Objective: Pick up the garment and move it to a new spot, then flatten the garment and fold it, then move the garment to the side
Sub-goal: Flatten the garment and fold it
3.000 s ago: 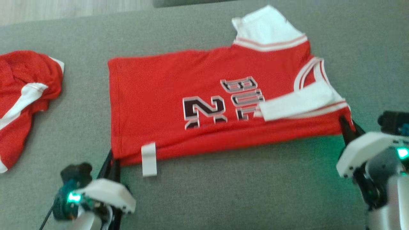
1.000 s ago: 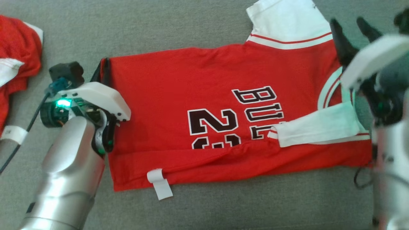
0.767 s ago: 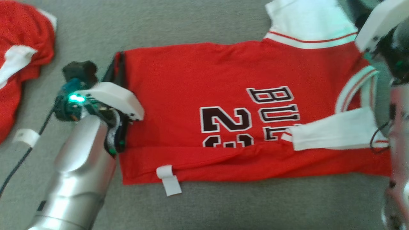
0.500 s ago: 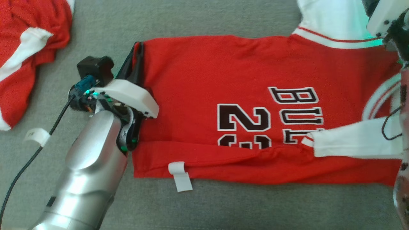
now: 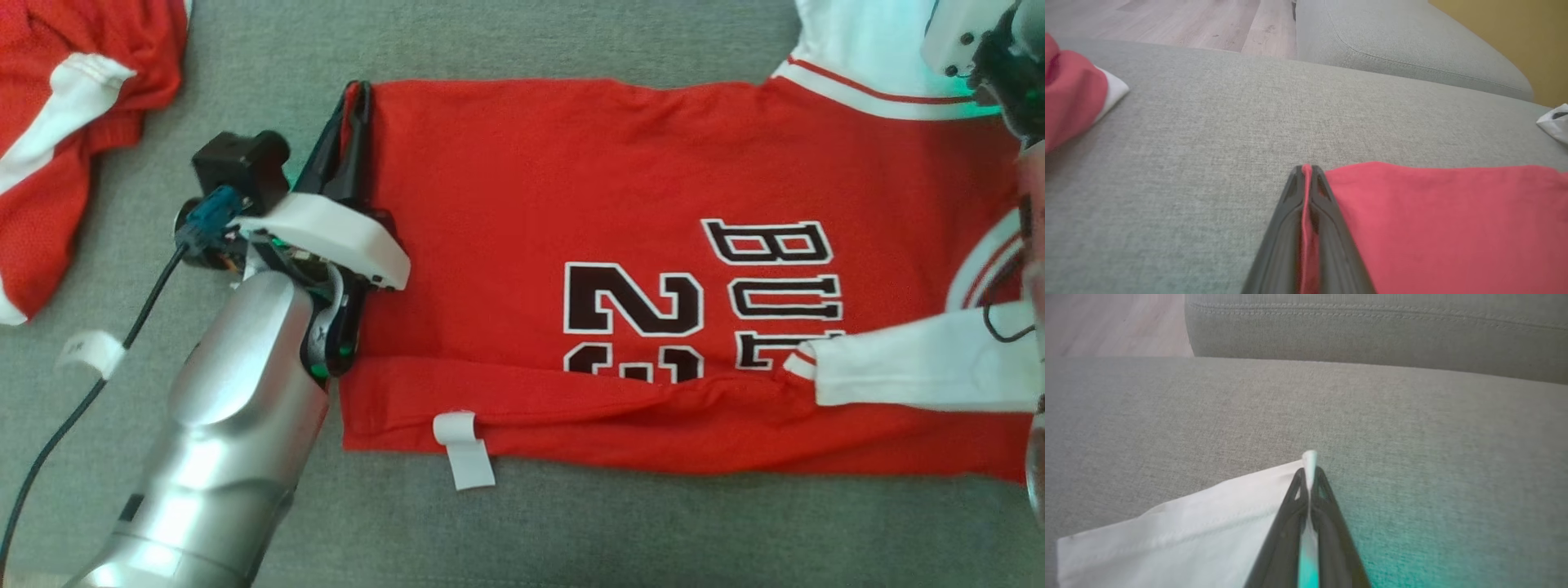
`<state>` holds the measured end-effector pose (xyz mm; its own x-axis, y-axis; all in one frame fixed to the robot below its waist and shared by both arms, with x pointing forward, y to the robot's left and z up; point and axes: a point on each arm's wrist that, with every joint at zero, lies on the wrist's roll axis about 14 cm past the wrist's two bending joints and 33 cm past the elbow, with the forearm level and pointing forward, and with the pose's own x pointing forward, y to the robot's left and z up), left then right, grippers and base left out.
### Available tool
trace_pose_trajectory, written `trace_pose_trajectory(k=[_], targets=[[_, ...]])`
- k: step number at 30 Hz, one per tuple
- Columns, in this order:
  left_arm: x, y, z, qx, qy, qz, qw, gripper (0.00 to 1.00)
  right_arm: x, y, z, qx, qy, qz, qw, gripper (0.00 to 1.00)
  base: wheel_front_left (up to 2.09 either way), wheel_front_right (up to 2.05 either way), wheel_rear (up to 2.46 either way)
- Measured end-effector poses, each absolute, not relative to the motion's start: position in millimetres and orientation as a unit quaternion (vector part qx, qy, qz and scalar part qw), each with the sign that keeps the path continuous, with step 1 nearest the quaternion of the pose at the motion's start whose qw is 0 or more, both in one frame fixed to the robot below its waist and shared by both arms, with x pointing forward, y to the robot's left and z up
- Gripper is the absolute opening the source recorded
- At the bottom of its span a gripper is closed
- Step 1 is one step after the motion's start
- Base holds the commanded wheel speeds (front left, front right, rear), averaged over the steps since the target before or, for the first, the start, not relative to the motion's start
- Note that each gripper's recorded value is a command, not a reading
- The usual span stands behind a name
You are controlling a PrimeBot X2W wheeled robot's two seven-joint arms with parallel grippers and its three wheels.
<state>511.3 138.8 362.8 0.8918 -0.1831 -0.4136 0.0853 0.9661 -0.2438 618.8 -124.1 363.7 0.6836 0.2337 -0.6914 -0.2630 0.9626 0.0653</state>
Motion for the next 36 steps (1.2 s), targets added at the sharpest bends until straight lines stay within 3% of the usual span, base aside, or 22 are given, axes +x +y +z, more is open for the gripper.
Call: trace_pose_trajectory(k=[7,10,26,36], targets=[[518,150,384,-0.11,0.167,-0.049,0.979,0.0,623,-130,411,0.019,0.288,0.133,0.948,0.0,0.0,0.0,0.0],[515,150,403,-0.109,0.133,-0.065,0.983,0.0,609,-134,437,0.038,0.257,0.139,0.956,0.0,0.0,0.0,0.0],[442,137,407,-0.098,0.135,-0.122,0.978,0.0,480,-196,460,0.032,0.251,0.105,0.962,0.0,0.0,0.0,0.0],[439,133,408,-0.079,0.131,-0.135,0.979,0.0,393,-188,429,0.042,0.335,0.086,0.938,0.0,0.0,0.0,0.0]])
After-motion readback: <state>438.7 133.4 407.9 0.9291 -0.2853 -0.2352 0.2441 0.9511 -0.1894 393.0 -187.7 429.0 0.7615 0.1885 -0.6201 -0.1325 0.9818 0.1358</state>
